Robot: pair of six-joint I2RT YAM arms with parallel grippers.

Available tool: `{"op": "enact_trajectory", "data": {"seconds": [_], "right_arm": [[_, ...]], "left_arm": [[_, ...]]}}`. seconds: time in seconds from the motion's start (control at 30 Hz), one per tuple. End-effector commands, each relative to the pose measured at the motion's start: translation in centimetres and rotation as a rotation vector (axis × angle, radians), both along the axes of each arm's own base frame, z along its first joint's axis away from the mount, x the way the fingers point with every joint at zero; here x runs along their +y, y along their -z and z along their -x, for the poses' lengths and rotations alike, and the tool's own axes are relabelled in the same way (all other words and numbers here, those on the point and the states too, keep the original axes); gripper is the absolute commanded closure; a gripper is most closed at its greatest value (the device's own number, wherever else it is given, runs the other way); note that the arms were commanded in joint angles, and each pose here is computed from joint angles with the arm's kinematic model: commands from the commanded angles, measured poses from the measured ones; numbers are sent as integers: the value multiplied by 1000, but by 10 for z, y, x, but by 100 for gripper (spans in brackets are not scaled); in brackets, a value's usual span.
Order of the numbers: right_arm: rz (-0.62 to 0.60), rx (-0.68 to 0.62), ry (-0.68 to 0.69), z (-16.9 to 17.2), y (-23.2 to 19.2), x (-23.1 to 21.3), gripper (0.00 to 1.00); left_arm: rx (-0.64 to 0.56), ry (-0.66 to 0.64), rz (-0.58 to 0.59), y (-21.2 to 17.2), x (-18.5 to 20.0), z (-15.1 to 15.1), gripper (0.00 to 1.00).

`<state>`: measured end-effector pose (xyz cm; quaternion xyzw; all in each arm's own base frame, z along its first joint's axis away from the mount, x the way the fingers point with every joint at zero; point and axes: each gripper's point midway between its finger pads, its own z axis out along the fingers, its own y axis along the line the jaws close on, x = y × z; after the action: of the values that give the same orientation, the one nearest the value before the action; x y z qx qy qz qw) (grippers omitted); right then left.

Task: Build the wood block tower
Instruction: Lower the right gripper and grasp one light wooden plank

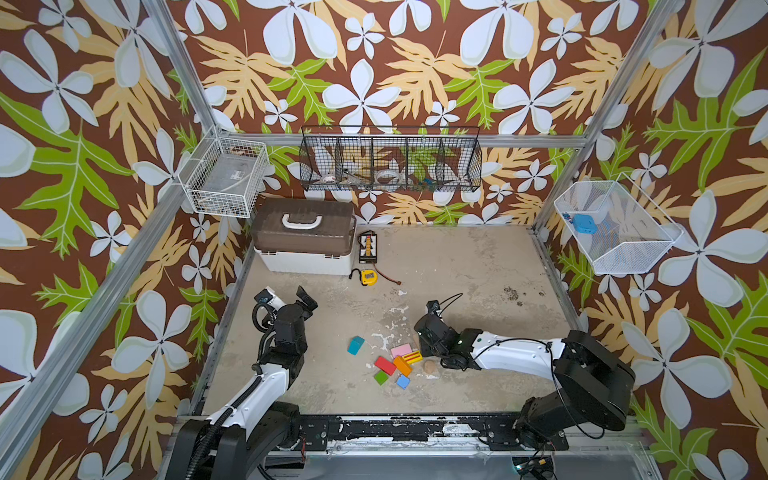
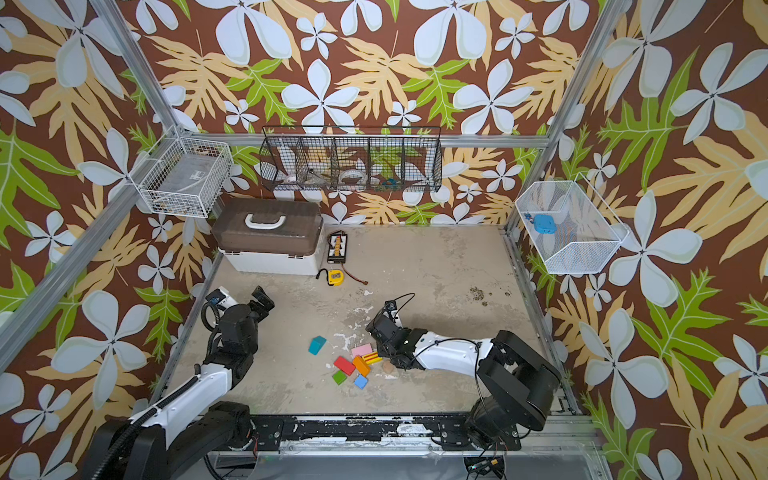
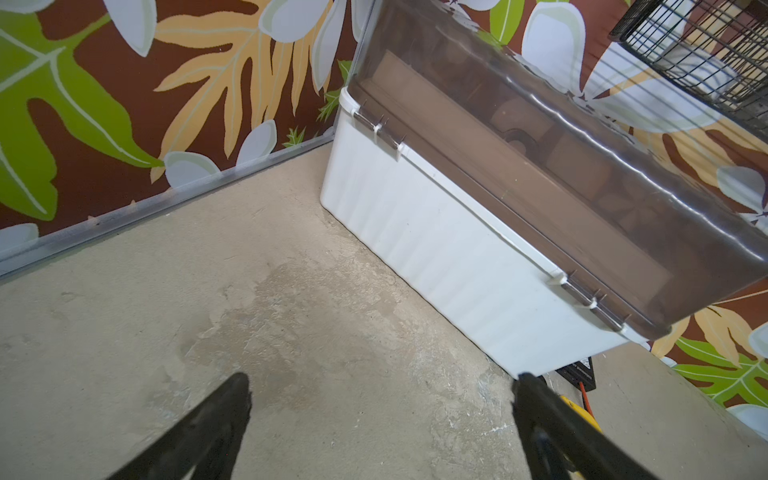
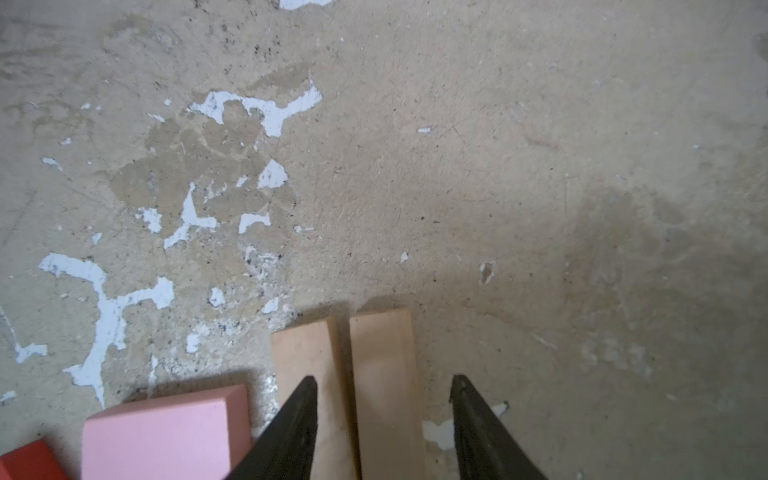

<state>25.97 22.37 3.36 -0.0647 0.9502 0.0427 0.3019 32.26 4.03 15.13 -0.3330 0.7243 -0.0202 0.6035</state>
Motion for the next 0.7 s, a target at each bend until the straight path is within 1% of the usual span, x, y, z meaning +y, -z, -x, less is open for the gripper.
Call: {"op": "enact_trajectory", "data": {"seconds": [0.0, 0.13, 0.43, 0.67], "right_arm": [[37, 9, 16, 2, 7, -7, 50], [66, 16, 35, 2, 9, -13, 51], [84, 6, 74, 7, 14, -27, 54], [76, -7, 84, 8, 15, -31, 55]], "left_arm": [[-33, 8, 2, -7, -1, -2, 0], [-33, 5, 3, -7, -1, -2, 0], [-33, 8, 4, -7, -1, -2, 0], [-25, 12, 3, -6, -2, -4, 0]]}}
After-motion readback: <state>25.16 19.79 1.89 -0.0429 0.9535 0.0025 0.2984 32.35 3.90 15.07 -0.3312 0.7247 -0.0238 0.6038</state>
